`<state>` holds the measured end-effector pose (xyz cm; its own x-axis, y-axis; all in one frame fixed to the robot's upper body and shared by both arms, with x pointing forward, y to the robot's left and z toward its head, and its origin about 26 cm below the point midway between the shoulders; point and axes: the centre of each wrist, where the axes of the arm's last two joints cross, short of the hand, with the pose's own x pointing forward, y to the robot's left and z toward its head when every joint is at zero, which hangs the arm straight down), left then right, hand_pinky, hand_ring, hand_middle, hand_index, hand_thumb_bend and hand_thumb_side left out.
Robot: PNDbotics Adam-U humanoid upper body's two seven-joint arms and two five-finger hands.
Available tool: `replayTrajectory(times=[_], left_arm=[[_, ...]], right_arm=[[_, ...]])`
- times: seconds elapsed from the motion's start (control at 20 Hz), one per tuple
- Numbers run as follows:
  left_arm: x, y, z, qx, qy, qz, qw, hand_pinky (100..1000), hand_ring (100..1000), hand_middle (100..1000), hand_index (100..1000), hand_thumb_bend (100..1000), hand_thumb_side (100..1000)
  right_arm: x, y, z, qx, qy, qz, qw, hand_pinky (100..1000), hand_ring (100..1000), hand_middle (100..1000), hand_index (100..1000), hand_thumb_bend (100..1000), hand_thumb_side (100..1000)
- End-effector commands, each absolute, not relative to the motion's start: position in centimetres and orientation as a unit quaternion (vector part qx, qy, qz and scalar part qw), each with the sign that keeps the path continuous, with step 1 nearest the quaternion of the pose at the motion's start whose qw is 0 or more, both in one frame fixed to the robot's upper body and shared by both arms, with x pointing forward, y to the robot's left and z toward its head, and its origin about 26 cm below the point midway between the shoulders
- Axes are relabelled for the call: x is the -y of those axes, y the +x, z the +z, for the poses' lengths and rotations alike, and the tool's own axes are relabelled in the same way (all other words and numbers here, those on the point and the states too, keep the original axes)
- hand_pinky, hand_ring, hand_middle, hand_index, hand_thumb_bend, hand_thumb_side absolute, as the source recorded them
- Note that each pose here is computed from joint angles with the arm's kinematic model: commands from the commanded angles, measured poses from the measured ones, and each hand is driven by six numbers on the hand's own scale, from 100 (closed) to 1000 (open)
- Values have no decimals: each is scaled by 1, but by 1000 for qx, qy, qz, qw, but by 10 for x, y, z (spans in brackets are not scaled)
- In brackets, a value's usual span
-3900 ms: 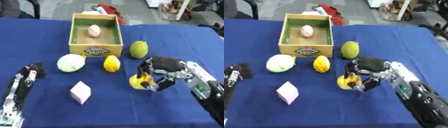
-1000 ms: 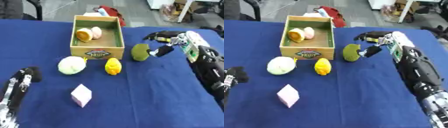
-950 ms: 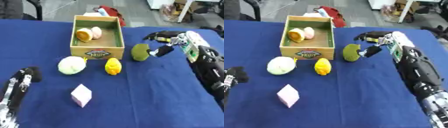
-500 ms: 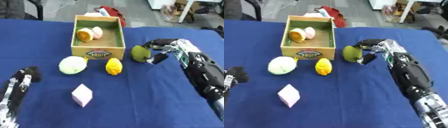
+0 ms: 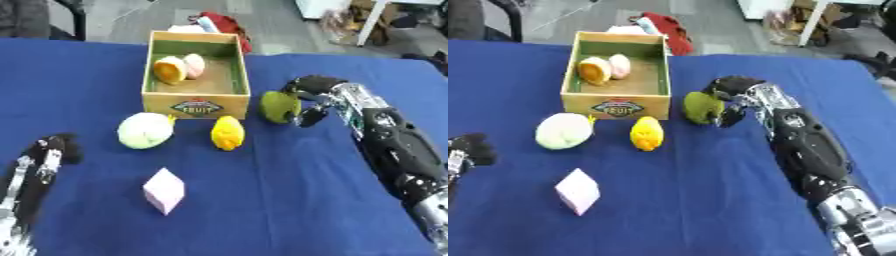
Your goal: Pick up objects on the table and place them in the box.
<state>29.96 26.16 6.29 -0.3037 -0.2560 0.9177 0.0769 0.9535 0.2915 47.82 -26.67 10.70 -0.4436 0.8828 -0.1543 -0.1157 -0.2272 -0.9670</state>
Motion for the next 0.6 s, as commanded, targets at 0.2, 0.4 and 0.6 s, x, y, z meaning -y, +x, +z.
replayTrajectory(times=[0.2, 0.4, 0.6], left_arm=[[-264, 302, 71, 802, 63, -145, 576, 660, 608, 587, 750, 100, 761], [-264, 301, 70, 802, 63, -145, 577, 660, 608, 587, 750, 100, 761], [-263, 302, 71, 802, 61, -146, 576, 660, 607, 587, 750, 100, 761]], right_arm=[[270, 483, 127, 603, -458, 577, 306, 691, 638, 487, 332, 100, 148], [265, 488, 155, 664, -458, 517, 286, 690, 603, 458, 316, 100, 100], [247, 497, 195, 706, -442, 480, 276, 694, 596, 455, 312, 100, 100]])
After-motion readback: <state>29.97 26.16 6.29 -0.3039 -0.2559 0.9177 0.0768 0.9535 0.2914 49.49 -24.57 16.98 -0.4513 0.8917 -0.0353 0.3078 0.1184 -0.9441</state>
